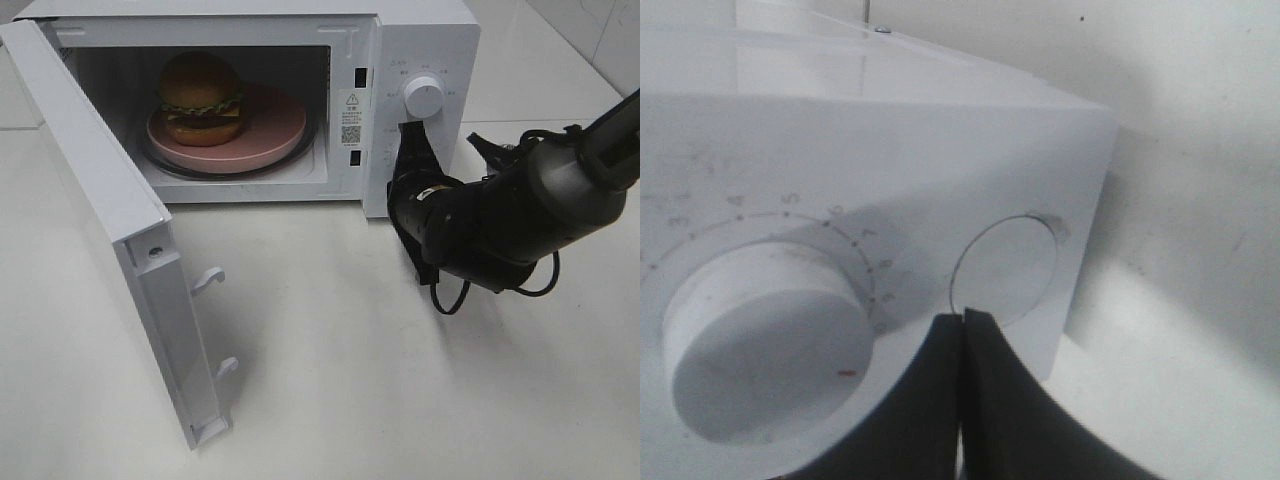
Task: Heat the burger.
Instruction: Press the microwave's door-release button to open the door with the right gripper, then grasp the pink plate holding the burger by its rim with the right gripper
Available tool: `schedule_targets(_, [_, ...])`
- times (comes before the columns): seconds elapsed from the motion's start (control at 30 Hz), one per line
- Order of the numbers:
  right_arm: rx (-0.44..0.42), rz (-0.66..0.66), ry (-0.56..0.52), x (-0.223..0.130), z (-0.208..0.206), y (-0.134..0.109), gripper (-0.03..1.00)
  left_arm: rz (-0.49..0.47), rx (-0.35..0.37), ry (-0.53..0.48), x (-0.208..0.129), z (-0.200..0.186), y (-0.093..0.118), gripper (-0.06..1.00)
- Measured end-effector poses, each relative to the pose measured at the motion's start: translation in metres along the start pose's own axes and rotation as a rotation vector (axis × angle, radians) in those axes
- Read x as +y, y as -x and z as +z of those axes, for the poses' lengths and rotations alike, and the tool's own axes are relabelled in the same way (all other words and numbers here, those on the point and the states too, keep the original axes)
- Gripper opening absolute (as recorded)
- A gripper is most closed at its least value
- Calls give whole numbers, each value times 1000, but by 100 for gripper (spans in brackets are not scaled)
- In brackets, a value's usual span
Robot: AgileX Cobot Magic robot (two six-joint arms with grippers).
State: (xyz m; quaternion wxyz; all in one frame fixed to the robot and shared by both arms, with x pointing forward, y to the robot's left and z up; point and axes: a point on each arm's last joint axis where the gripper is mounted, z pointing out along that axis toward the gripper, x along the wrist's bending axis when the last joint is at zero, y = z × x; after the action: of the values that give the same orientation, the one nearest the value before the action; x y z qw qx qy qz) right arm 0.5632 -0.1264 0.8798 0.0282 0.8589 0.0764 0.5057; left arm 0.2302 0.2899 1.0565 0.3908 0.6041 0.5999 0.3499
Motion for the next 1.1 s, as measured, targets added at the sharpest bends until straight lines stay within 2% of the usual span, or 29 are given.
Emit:
schedule_targets(0.17, [-59, -106, -12, 7, -15, 6, 1, 0, 0, 0, 0, 0, 0, 99])
schedule_targets(0.23, [-88, -198, -50, 9, -25, 6, 1, 0, 0, 0, 0, 0, 0, 99])
schedule_targets(0.3, [-101, -235, -67, 10, -29, 6, 1, 0, 0, 0, 0, 0, 0, 99])
schedule_targets(0.33, [-121, -308, -103, 10, -35, 6, 1, 0, 0, 0, 0, 0, 0, 99])
schedule_targets(0.43, [-129, -345, -122, 10, -38, 6, 1, 0, 0, 0, 0, 0, 0, 99])
schedule_targets(0.5, [-153, -528, -242, 12, -48, 0, 1, 0, 0, 0, 0, 0, 0, 99])
schedule_targets(0.53, [-153, -528, -242, 12, -48, 0, 1, 0, 0, 0, 0, 0, 0, 99])
schedule_targets(0.6, [-153, -660, -333, 16, -56, -6, 2, 0, 0, 0, 0, 0, 0, 99])
schedule_targets(0.63, [-153, -660, -333, 16, -56, -6, 2, 0, 0, 0, 0, 0, 0, 99])
schedule_targets(0.7, [-161, -784, -429, 18, -64, -9, 2, 0, 0, 0, 0, 0, 0, 99])
schedule_targets(0.73, [-161, -784, -429, 18, -64, -9, 2, 0, 0, 0, 0, 0, 0, 99])
schedule_targets(0.8, [-166, -901, -510, 22, -74, -12, 2, 0, 0, 0, 0, 0, 0, 99])
schedule_targets(0.83, [-166, -901, -510, 22, -74, -12, 2, 0, 0, 0, 0, 0, 0, 99])
schedule_targets(0.87, [-177, -965, -556, 23, -80, -12, 2, 0, 0, 0, 0, 0, 0, 99])
schedule_targets(0.9, [-177, -965, -556, 23, -80, -12, 2, 0, 0, 0, 0, 0, 0, 99])
schedule_targets(1.07, [-223, -1174, -673, 29, -101, -13, 3, 0, 0, 0, 0, 0, 0, 99])
schedule_targets(1.1, [-223, -1174, -673, 29, -101, -13, 3, 0, 0, 0, 0, 0, 0, 99])
